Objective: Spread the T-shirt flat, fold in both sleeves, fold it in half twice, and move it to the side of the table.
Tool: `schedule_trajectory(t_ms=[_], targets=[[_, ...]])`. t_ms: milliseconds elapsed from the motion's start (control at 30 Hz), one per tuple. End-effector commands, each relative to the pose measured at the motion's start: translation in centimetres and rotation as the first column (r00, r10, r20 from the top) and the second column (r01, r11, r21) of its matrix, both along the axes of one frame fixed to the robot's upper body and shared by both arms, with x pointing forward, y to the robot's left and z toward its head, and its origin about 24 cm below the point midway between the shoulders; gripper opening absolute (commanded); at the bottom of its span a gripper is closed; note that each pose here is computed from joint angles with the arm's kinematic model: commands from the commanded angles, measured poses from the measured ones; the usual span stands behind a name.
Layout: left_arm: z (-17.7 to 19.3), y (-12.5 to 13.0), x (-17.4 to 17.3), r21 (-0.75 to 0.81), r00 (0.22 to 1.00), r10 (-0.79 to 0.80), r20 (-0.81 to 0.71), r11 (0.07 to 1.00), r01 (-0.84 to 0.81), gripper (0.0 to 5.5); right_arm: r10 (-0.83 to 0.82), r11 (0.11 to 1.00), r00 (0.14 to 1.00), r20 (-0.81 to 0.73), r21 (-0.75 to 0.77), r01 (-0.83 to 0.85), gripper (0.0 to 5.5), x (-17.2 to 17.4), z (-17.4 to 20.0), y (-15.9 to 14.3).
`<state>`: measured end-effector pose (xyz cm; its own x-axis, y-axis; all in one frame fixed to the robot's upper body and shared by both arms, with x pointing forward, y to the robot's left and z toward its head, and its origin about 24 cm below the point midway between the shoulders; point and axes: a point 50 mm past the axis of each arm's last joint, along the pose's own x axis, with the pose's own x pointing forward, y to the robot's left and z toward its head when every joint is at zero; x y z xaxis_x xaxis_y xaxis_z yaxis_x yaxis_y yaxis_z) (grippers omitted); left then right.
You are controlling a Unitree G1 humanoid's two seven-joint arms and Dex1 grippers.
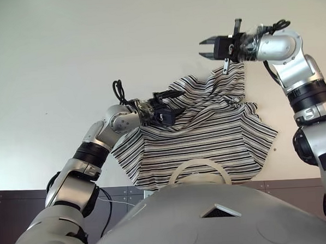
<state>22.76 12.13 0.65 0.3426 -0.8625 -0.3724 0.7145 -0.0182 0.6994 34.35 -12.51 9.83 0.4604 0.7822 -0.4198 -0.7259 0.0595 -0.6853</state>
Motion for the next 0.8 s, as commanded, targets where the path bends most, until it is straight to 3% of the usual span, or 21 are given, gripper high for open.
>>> schedule_trajectory(t_ms=[33, 233, 467, 800], targets=[[-3.6, 1.1, -2.6, 0.203, 0.985, -0.061, -0.159, 0.975, 0.093, 2.76, 0.063, 0.994, 0.998, -0.003, -0.085, -0.063, 1.07, -0.1, -1.9, 1.0], [-3.7, 1.0, -2.7, 0.211, 0.985, -0.068, -0.16, 0.972, 0.102, 2.76, 0.172, 0.967, 0.98, -0.097, -0.172, -0.187, 1.07, -1.9, -5.2, 1.1], [-3.5, 0.7, -2.2, 0.21, 0.986, -0.072, -0.152, 0.972, 0.104, 2.79, 0.246, 0.948, 0.954, -0.173, -0.165, -0.274, 2.36, -3.3, -6.8, 2.3], [-3.5, 0.1, -2.3, 0.215, 0.982, -0.111, -0.151, 0.966, 0.142, 2.79, 0.133, 0.99, 0.989, -0.065, 0.054, -0.13, 2.36, -1.5, -5.3, 7.2]])
